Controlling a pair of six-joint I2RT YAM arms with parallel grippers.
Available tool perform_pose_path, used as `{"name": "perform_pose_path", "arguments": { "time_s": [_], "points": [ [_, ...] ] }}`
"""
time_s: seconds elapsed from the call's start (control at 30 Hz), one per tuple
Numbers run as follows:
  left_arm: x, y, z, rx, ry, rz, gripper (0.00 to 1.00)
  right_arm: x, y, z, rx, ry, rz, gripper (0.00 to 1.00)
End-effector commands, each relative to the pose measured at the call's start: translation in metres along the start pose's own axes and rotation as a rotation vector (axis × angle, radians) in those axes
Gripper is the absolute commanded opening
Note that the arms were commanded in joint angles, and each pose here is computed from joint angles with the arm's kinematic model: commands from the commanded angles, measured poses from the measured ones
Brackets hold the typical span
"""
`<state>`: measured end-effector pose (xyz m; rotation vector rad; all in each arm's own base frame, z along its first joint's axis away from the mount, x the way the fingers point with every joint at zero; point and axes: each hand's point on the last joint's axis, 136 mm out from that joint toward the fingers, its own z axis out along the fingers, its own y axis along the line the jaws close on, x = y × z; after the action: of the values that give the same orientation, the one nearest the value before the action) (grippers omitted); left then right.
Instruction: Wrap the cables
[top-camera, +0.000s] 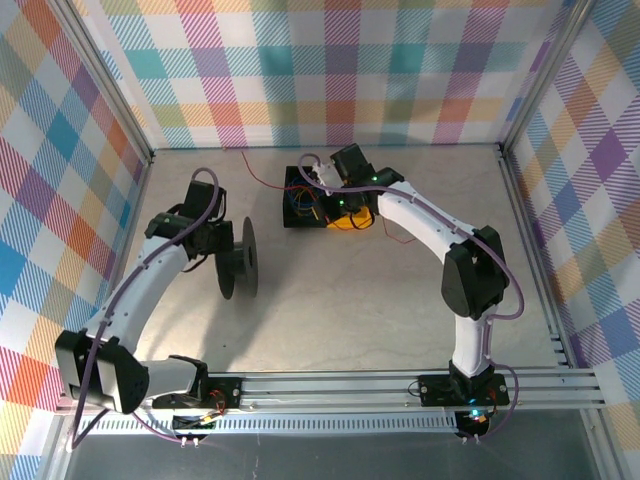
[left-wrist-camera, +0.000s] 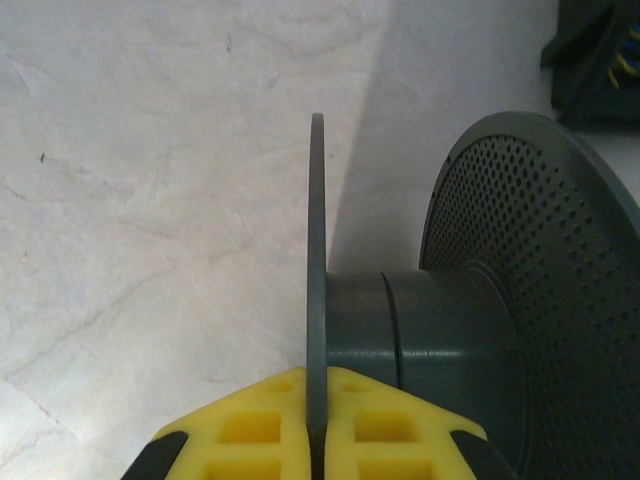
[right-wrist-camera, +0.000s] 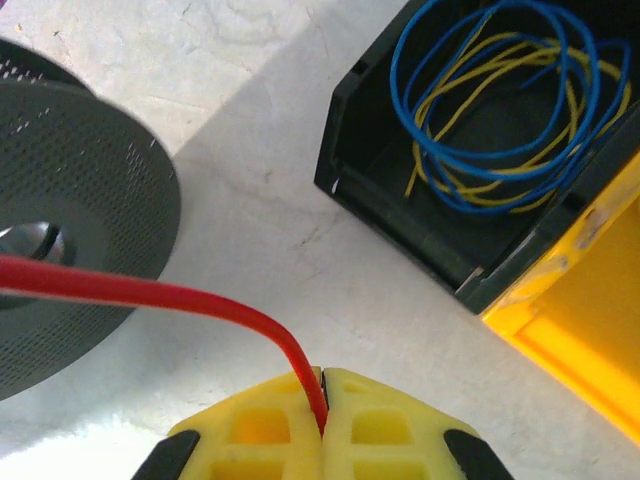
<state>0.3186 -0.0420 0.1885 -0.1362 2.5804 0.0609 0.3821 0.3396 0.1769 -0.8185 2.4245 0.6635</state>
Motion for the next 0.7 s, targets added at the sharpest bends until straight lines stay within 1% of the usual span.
{"name": "perform_pose_path", "arguments": {
  "time_s": [0.0,0.23,0.43,0.67],
  "points": [
    [-0.028,0.002,0.005,0.004,-0.052,-0.03,0.0,0.01,0.024,0.004,-0.044,0.049,0.082,0.0],
    [-0.048,-0.001,0.021,0.007,-0.052,-0.049,0.0,0.019,0.05,0.017,-0.069,0.091,0.127,0.0],
    [-0.051,-0.001,0.025,0.01,-0.054,-0.052,0.0,0.032,0.039,0.038,-0.009,0.191,0.239,0.0],
    [-0.048,0.003,0.022,-0.003,-0.056,-0.049,0.0,0.037,0.042,0.047,0.003,0.244,0.237,0.0]
  ]
}}
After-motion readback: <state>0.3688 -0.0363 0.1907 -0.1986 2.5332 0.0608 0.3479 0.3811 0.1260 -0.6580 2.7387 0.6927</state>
